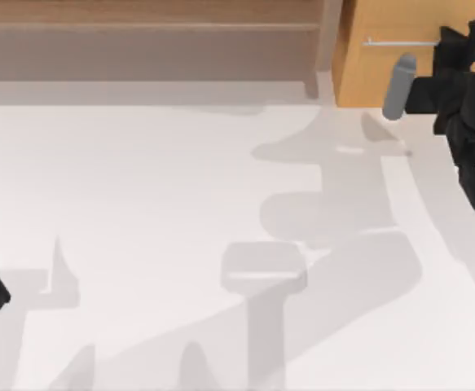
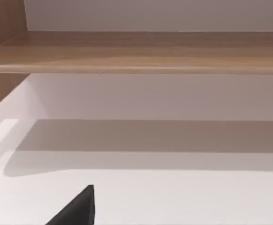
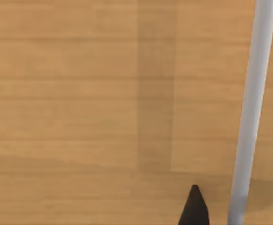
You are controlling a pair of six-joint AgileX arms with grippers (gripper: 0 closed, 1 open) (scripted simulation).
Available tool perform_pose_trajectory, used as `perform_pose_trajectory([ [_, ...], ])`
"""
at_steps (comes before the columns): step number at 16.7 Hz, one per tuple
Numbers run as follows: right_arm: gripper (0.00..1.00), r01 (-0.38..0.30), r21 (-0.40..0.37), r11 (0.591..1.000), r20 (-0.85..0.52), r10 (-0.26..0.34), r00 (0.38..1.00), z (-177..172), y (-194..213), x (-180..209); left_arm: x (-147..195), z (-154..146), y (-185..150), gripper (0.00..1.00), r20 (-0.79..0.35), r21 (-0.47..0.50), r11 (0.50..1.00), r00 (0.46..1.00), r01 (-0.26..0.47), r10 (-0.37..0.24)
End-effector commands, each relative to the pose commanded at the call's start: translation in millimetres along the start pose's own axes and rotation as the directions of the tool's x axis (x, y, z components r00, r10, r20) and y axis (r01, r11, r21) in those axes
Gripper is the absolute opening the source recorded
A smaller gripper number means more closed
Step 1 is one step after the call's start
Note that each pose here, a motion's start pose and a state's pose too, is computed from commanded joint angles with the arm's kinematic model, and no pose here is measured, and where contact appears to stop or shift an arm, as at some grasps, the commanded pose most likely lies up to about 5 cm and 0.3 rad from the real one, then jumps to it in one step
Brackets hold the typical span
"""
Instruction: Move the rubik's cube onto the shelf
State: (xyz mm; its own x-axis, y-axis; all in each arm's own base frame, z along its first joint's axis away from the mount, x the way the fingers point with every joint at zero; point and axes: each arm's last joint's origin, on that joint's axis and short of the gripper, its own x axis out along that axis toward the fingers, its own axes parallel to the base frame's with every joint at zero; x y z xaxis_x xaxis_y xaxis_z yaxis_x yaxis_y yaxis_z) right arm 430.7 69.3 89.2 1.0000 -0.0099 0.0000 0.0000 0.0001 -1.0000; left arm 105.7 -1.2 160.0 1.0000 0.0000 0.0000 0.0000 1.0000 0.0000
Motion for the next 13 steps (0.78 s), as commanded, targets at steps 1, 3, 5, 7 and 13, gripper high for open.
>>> perform_pose_trajectory([
  [1, 0.1, 0.0, 0.0, 1.0, 0.0, 0.0, 1.0, 0.0, 0.0, 0.0, 0.0, 0.0, 0.0, 1.0, 0.0, 0.0, 1.0, 1.0, 0.0, 0.0],
  [3, 0.0, 0.0, 0.0, 1.0, 0.0, 0.0, 1.0, 0.0, 0.0, 0.0, 0.0, 0.0, 0.0, 1.0, 0.0, 0.0, 1.0, 1.0, 0.0, 0.0],
  [5, 0.0, 0.0, 0.0, 1.0, 0.0, 0.0, 1.0, 0.0, 0.0, 0.0, 0.0, 0.0, 0.0, 1.0, 0.0, 0.0, 1.0, 1.0, 0.0, 0.0],
  [7, 0.0, 0.0, 0.0, 1.0, 0.0, 0.0, 1.0, 0.0, 0.0, 0.0, 0.0, 0.0, 0.0, 1.0, 0.0, 0.0, 1.0, 1.0, 0.0, 0.0],
  [13, 0.0, -0.003, 0.0, 1.0, 0.004, 0.003, 1.0, 1.8, 0.4, -4.1, 0.0, 0.0, 0.0, 1.0, 0.0, 0.0, 1.0, 1.0, 0.0, 0.0],
])
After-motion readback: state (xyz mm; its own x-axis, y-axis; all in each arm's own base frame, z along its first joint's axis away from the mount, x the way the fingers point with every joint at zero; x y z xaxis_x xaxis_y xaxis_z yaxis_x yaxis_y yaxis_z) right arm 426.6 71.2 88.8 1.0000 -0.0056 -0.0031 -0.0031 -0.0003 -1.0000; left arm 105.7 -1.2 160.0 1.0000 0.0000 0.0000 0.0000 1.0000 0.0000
